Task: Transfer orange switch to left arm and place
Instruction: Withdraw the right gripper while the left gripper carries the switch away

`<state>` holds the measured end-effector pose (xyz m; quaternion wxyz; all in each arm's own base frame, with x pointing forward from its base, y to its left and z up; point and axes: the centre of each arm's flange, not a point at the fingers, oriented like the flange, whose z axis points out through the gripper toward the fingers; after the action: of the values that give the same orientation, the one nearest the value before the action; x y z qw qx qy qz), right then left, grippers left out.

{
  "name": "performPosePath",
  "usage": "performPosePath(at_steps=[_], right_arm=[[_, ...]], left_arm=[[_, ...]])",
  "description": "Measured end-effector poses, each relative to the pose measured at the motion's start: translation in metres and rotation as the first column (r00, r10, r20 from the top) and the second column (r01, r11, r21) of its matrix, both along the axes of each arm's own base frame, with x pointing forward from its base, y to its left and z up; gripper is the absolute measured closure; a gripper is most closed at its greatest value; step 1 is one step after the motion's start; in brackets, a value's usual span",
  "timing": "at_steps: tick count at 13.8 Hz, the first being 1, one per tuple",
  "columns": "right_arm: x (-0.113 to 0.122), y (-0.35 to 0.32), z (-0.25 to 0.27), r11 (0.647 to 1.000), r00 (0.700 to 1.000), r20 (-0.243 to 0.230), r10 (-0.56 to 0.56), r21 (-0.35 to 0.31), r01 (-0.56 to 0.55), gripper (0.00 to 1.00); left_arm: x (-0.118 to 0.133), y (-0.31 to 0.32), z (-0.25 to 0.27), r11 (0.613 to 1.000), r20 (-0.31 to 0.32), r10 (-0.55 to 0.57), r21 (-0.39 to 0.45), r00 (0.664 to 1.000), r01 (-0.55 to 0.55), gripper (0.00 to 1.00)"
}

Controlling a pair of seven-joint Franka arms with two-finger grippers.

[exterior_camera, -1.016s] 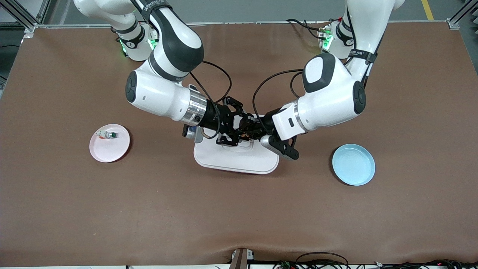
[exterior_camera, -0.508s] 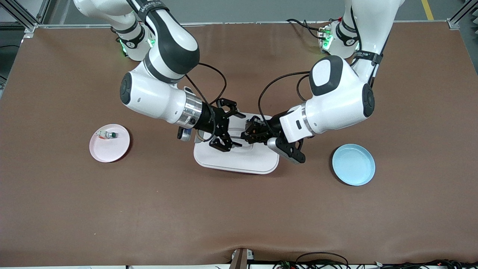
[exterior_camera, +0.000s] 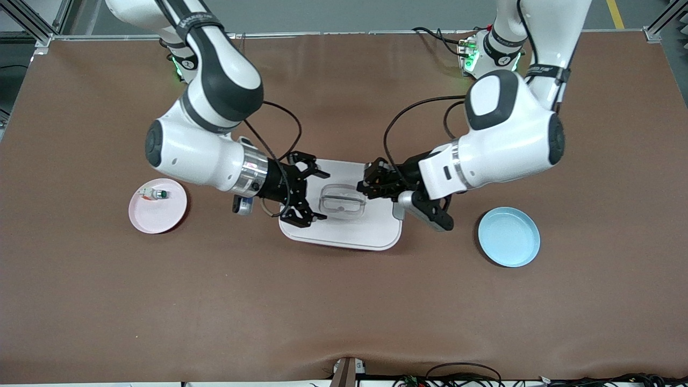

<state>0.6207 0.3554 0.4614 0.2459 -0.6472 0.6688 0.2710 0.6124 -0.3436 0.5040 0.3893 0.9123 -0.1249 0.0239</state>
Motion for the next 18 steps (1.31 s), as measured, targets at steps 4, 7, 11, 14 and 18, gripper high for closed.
performPosePath(at_steps=[4,7,11,14,18], right_arm=[[0.02,-0.056,0.007,0.989,0.989,0.048,0.142,-0.05,-0.14,0.0],[0.025,-0.09,0.005,0.948,0.944,0.106,0.314,-0.09,-0.305,0.0],[0.016,-0.125,-0.011,0.735,0.727,0.135,0.673,-0.23,-0.638,0.0],[0.01,-0.14,-0.011,0.534,0.519,0.136,0.844,-0.297,-0.791,0.0],[0.015,-0.194,-0.008,0.329,0.29,0.163,0.943,-0.338,-0.882,0.0]], left_arm=[[-0.006,0.04,0.04,0.999,-0.015,-0.014,0.045,1.0,0.015,0.67],[-0.014,0.065,0.062,0.993,-0.041,-0.001,0.12,0.999,0.006,0.67],[-0.037,0.107,0.105,0.968,-0.066,0.039,0.251,0.997,-0.021,0.67],[-0.049,0.145,0.124,0.939,-0.101,0.1,0.339,0.99,-0.06,0.67],[-0.057,0.181,0.131,0.849,-0.194,0.359,0.474,0.913,-0.233,0.67]])
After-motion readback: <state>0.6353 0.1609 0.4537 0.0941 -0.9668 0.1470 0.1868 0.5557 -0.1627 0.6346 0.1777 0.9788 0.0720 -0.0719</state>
